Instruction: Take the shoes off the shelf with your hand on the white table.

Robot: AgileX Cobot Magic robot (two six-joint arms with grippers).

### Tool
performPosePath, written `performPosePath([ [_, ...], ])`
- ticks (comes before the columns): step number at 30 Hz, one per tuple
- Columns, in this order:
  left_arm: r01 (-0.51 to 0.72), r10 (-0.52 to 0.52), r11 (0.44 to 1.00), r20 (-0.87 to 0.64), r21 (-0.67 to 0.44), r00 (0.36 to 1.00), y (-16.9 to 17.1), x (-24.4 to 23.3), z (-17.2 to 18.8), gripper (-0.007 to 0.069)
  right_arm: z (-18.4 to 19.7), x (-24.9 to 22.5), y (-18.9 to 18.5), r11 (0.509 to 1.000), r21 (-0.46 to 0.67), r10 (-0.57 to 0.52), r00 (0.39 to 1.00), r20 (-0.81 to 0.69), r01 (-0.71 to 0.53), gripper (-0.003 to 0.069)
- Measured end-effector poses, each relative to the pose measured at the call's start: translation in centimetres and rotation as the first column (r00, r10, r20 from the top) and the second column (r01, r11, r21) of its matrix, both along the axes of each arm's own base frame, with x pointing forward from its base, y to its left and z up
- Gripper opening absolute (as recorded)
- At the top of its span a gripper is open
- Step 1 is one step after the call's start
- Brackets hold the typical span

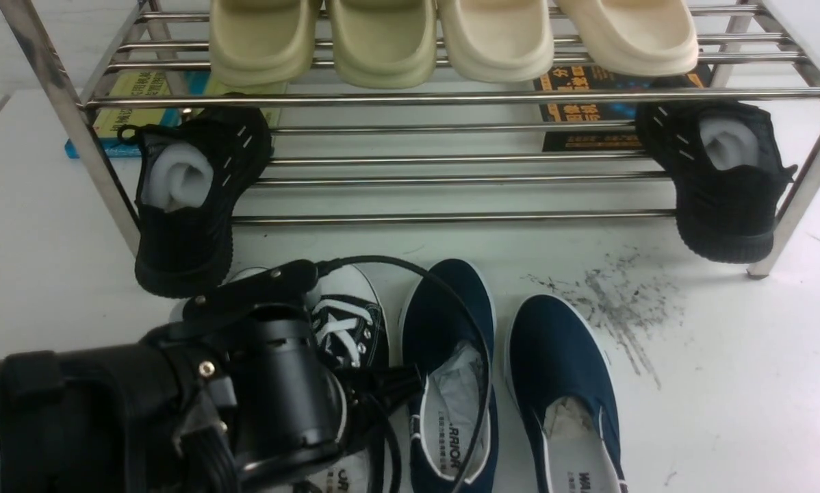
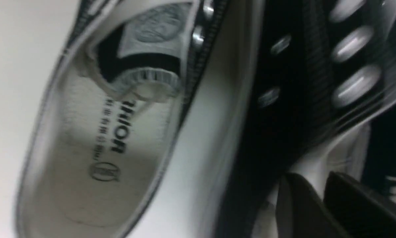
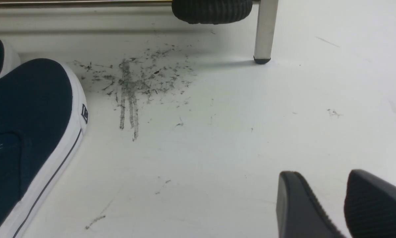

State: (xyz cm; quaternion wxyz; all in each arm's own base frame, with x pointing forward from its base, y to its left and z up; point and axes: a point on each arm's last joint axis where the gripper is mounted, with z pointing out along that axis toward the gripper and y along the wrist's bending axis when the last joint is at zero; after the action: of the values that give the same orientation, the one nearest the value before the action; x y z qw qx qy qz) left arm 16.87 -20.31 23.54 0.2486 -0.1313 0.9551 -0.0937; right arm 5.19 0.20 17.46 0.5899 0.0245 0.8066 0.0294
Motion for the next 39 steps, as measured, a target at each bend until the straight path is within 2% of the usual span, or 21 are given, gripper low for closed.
performPosePath([
  [1, 0.02, -0.02, 1.0, 0.005, -0.008, 1.0, -0.2, 0.0, 0.4, 0.0239, 0.0, 0.0, 0.0, 1.0, 0.0, 0.0, 1.0, 0.0, 0.0, 0.0242],
  [4, 0.056, -0.056, 0.998, 0.021, -0.026, 0.998, -0.4, 0.0, 1.5, 0.0295, 0.0, 0.0, 0.0, 1.0, 0.0, 0.0, 1.0, 0.0, 0.0, 0.0242],
  [5, 0.091, -0.089, 0.995, 0.047, -0.043, 0.995, -0.4, 0.0, 3.1, 0.0326, 0.0, 0.0, 0.0, 1.0, 0.0, 0.0, 1.0, 0.0, 0.0, 0.0242],
  [7, 0.108, -0.105, 0.993, 0.067, -0.051, 0.992, -0.2, -0.1, 4.2, 0.0335, 0.0, 0.0, 0.0, 1.0, 0.0, 0.0, 1.0, 0.0, 0.0, 0.0242],
  [9, 0.16, -0.152, 0.986, 0.124, -0.057, 0.981, 0.6, -0.5, 7.4, 0.0335, 0.0, 0.0, 0.0, 1.0, 0.0, 0.0, 1.0, 0.0, 0.0, 0.0242],
  [10, 0.168, -0.161, 0.985, 0.124, -0.046, 0.979, 0.7, -0.6, 7.6, 0.0332, 0.0, 0.0, 0.0, 1.0, 0.0, 0.0, 1.0, 0.0, 0.0, 0.0242],
  [12, 0.227, -0.225, 0.974, 0.143, 0.0, 0.964, 2.3, -1.6, 10.5, 0.0281, 0.0, 0.0, 0.0, 1.0, 0.0, 0.0, 1.0, 0.0, 0.0, 0.0242],
  [16, 0.286, -0.294, 0.955, 0.117, 0.078, 0.949, 5.4, -3.6, 13.6, 0.0157, 0.0, 0.0, 0.0, 1.0, 0.0, 0.0, 1.0, 0.0, 0.0, 0.0242],
  [18, 0.332, -0.341, 0.939, 0.132, 0.088, 0.931, 7.2, -4.8, 14.7, 0.0074, 0.0, 0.0, 0.0, 1.0, 0.0, 0.0, 1.0, 0.0, 0.0, 0.0242],
  [21, 0.392, -0.4, 0.916, 0.161, 0.081, 0.902, 9.3, -6.4, 15.4, 0.001, 0.0, 0.0, 0.0, 1.0, 0.0, 0.0, 1.0, 0.0, 0.0, 0.0242],
  [25, 0.41, -0.41, 0.911, 0.179, 0.035, 0.895, 11.9, -8.5, 14.4, 0.0001, 0.0, 0.0, 0.0, 1.0, 0.0, 0.0, 1.0, 0.0, 0.0, 0.0242],
  [26, 0.407, -0.405, 0.913, 0.175, 0.025, 0.897, 13.7, -9.7, 12.6, 0.0001, 0.0, 0.0, 0.0, 1.0, 0.0, 0.0, 1.0, 0.0, 0.0, 0.0242],
  [30, 0.393, -0.379, 0.919, 0.23, -0.021, 0.896, 15.3, -10.7, 9.6, 0.0001, 0.0, 0.0, 0.0, 1.0, 0.0, 0.0, 1.0, 0.0, 0.0, 0.0242],
  [34, 0.387, -0.315, 0.911, 0.368, -0.14, 0.875, 15.6, -10.9, 6.7, 0.0001, 0.0, 0.0, 0.0, 1.0, 0.0, 0.0, 1.0, 0.0, 0.0, 0.0242],
  [35, 0.396, -0.284, 0.896, 0.425, -0.202, 0.859, 15.4, -10.9, 5.4, 0.0001, 0.0, 0.0, 0.0, 1.0, 0.0, 0.0, 1.0, 0.0, 0.0, 0.0242],
  [39, 0.407, -0.245, 0.865, 0.462, -0.292, 0.852, 14.9, -10.9, 3.5, 0.0001, 0.0, 0.0, 0.0, 1.0, 0.0, 0.0, 1.0, 0.0, 0.0, 0.0242],
])
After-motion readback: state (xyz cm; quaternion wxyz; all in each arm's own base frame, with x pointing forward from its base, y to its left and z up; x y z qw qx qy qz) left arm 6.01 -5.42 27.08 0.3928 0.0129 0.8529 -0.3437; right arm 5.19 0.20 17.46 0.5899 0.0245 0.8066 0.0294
